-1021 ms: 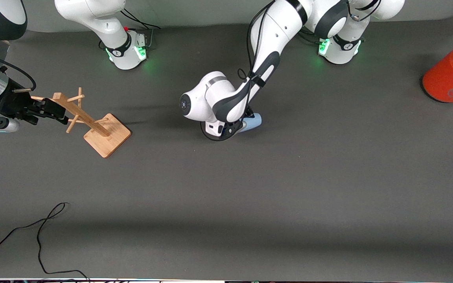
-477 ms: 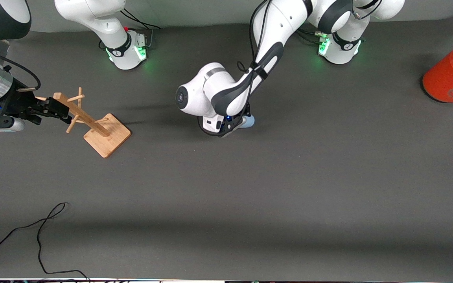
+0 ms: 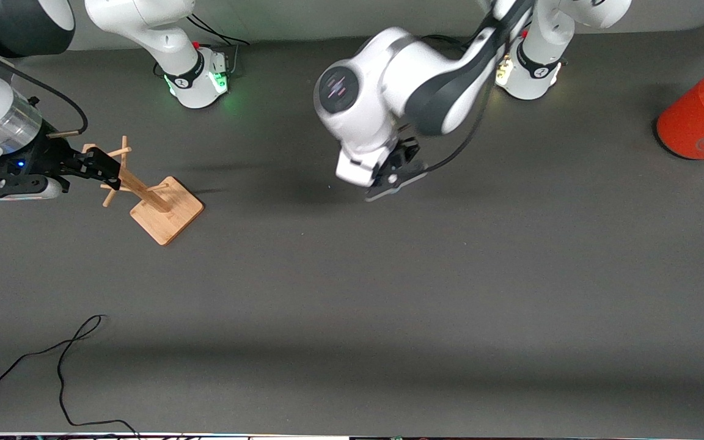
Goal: Rotate and upright cup with both arms
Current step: 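Rotate the blue cup upright with the left gripper, then open the left gripper and raise it away from the cup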
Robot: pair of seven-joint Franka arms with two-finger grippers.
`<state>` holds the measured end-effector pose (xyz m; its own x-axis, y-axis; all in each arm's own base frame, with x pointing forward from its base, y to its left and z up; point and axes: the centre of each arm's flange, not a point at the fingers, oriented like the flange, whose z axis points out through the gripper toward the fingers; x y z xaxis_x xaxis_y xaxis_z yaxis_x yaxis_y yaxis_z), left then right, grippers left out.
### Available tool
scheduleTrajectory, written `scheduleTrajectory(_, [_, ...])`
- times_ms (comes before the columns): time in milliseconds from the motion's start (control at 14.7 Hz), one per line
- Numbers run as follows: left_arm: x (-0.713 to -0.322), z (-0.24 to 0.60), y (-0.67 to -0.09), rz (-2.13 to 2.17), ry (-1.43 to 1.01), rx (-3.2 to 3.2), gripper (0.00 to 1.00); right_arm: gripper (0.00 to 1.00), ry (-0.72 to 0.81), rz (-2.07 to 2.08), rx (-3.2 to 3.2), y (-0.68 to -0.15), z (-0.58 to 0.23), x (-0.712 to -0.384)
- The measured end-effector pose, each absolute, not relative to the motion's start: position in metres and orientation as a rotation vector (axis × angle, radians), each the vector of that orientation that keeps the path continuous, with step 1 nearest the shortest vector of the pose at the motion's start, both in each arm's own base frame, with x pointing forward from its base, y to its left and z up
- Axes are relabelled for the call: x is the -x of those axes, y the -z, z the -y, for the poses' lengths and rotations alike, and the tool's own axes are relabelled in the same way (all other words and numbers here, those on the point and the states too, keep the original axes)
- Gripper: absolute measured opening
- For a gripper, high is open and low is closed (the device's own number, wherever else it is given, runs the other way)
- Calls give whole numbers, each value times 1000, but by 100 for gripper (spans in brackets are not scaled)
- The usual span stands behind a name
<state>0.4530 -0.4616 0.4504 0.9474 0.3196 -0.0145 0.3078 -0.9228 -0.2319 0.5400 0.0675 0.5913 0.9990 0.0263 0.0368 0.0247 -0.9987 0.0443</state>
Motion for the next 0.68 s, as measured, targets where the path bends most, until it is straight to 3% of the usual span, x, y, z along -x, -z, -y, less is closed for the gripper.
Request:
scheduleTrajectory(136, [-427,436,-444,429,-14,2950,4,100,-59,-30,-3097,-592,-64,-540])
scheduleTrajectory(409, [-388,394,-340,343,9,3064,4,100,-56,29,-3112,-592,-45,-542])
scheduleTrajectory(681, [-388,383,-266,354,-33,3125,4,100,-49,78,-3157,-592,-32,-543])
